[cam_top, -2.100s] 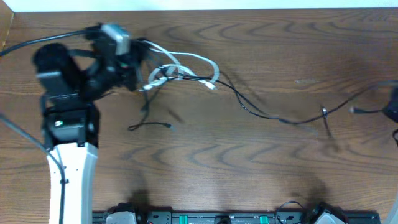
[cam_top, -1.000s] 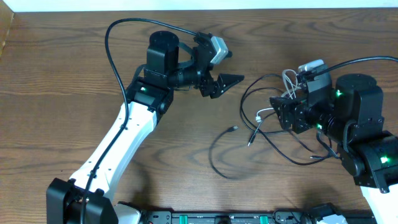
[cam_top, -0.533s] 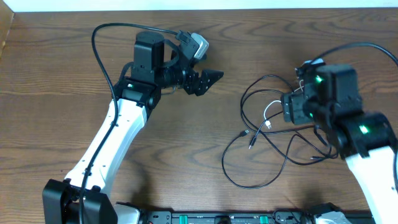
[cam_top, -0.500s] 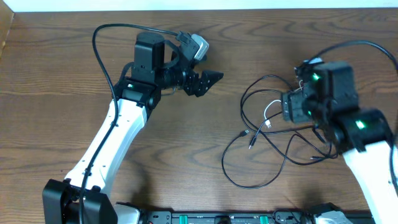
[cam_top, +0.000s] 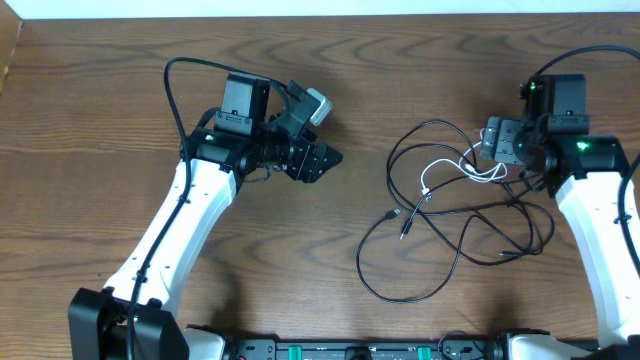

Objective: Untangle cables

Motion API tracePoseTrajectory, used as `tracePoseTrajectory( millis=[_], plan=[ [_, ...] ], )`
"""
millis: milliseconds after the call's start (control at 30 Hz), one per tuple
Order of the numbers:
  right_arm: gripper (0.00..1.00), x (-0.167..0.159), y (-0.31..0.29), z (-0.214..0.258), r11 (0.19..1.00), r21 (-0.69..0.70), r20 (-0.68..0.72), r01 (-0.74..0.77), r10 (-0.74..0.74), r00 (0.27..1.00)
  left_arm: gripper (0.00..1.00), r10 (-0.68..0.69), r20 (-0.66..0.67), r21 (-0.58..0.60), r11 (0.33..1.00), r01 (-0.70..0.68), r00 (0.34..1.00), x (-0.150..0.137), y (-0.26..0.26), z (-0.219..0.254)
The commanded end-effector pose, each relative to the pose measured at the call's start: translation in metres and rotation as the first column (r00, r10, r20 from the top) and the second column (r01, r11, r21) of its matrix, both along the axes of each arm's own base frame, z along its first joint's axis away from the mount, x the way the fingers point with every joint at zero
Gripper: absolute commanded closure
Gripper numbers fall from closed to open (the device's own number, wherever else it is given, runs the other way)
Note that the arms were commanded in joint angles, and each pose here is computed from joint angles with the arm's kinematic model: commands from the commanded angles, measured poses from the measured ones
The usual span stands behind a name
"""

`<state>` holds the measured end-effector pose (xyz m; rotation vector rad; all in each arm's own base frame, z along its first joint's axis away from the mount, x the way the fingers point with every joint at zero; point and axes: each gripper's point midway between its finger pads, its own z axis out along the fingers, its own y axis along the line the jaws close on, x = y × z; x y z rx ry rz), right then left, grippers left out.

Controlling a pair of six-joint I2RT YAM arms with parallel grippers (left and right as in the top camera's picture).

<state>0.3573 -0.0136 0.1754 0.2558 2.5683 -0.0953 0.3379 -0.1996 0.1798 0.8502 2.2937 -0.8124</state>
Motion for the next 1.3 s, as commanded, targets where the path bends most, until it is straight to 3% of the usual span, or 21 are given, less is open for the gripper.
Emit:
tracePoseTrajectory(
  millis=[0, 200, 300, 367, 467, 567, 633, 667, 833, 967, 1000, 1033, 1067, 1267],
  plan=[
    [0.08, 0.005, 0.005, -0.013, 0.999, 0.032, -0.038, -0.027, 0.028, 0.999, 0.27, -0.061, 0.048, 0.046, 0.997, 0.058, 0.997, -0.003, 0.002, -0.001],
    [0.07, 0.015, 0.009, -0.040, 0.998, 0.035, -0.093, -0.053, 0.056, 0.994, 0.28, -0.032, 0.059, 0.180, 0.984, 0.020, 0.998, 0.000, 0.018, -0.020],
    [0.09, 0.021, 0.008, -0.049, 0.998, 0.030, -0.106, -0.061, 0.064, 0.992, 0.28, -0.036, 0.059, 0.185, 0.982, 0.024, 0.998, -0.001, 0.018, -0.021],
    [0.12, 0.024, 0.008, -0.057, 0.998, 0.031, -0.117, -0.060, 0.063, 0.991, 0.28, -0.036, 0.059, 0.185, 0.982, 0.024, 0.998, -0.001, 0.018, -0.021],
    [0.25, 0.029, 0.007, -0.070, 0.998, 0.032, -0.136, -0.056, 0.060, 0.989, 0.28, -0.037, 0.049, 0.187, 0.982, 0.027, 0.998, -0.003, 0.018, -0.022],
    [0.29, 0.032, 0.006, -0.084, 0.998, 0.033, -0.162, -0.051, 0.056, 0.985, 0.28, -0.038, 0.039, 0.190, 0.981, 0.030, 0.999, -0.005, 0.019, -0.024],
    [0.27, 0.033, 0.004, -0.093, 0.998, 0.034, -0.182, -0.046, 0.052, 0.982, 0.28, -0.038, 0.035, 0.191, 0.981, 0.031, 0.999, -0.006, 0.019, -0.024],
    [0.21, 0.033, 0.003, -0.100, 0.999, 0.034, -0.196, -0.042, 0.048, 0.979, 0.27, -0.038, 0.032, 0.192, 0.981, 0.031, 0.999, -0.006, 0.019, -0.025],
    [0.22, 0.032, -0.002, -0.117, 0.999, 0.038, -0.239, -0.025, 0.034, 0.970, 0.28, -0.038, 0.031, 0.192, 0.981, 0.032, 0.999, -0.007, 0.019, -0.025],
    [0.46, 0.033, -0.002, -0.122, 0.999, 0.041, -0.244, -0.024, 0.033, 0.969, 0.28, -0.038, 0.028, 0.193, 0.981, 0.032, 0.999, -0.007, 0.019, -0.025],
    [0.58, 0.034, -0.002, -0.121, 0.999, 0.043, -0.239, -0.024, 0.033, 0.970, 0.28, -0.038, 0.025, 0.194, 0.981, 0.033, 0.999, -0.008, 0.019, -0.025],
    [0.83, 0.036, -0.002, -0.121, 0.999, 0.047, -0.230, -0.018, 0.029, 0.973, 0.28, -0.038, 0.022, 0.194, 0.980, 0.033, 0.999, -0.008, 0.020, -0.026],
    [0.99, 0.037, -0.002, -0.121, 0.999, 0.048, -0.225, -0.015, 0.025, 0.974, 0.28, -0.038, 0.020, 0.195, 0.980, 0.033, 0.999, -0.009, 0.020, -0.026],
    [0.99, 0.043, 0.012, -0.118, 0.992, 0.123, -0.197, -0.041, 0.065, 0.978, 0.28, -0.038, 0.018, 0.195, 0.980, 0.034, 0.999, -0.009, 0.020, -0.026]
  ],
)
